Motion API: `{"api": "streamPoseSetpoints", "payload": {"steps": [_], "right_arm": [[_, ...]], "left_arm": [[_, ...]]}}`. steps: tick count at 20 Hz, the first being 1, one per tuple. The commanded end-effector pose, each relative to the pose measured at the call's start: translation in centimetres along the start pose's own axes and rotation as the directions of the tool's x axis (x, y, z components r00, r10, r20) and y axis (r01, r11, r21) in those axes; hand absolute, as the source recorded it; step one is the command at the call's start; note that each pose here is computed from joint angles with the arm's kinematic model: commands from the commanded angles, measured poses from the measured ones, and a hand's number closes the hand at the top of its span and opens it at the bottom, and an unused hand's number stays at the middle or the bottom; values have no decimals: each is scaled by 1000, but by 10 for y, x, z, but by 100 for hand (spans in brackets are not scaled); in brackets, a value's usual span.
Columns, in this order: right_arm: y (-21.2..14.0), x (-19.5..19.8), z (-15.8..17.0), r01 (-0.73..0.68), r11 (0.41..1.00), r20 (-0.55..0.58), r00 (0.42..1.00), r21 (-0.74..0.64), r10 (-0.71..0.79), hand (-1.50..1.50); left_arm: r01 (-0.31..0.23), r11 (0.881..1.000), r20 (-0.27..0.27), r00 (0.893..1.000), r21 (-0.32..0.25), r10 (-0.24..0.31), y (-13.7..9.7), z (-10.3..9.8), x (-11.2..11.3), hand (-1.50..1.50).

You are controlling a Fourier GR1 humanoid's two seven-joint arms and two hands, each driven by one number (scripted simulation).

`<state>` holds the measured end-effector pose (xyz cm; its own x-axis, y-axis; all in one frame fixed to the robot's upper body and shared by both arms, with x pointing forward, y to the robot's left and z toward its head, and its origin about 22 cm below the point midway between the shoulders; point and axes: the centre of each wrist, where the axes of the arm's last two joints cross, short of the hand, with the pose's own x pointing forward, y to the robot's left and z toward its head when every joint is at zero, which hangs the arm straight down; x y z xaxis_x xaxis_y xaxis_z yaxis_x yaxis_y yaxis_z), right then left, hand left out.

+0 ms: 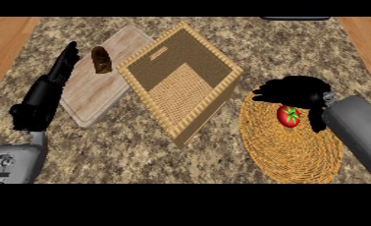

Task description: Pick the tomato from the placemat and place it in the basket

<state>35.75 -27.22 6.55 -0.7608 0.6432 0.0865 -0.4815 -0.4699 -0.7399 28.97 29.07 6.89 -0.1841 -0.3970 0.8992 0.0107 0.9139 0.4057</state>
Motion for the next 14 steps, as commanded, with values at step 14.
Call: {"api": "streamPoseSetpoints", "payload": {"steps": [14], "right_arm": [[27,-28,-19,47,998,-32,998,52,-45,-150]], "left_arm": [[1,1000,1,1000,-12,-1,13,11,9,0]]}}
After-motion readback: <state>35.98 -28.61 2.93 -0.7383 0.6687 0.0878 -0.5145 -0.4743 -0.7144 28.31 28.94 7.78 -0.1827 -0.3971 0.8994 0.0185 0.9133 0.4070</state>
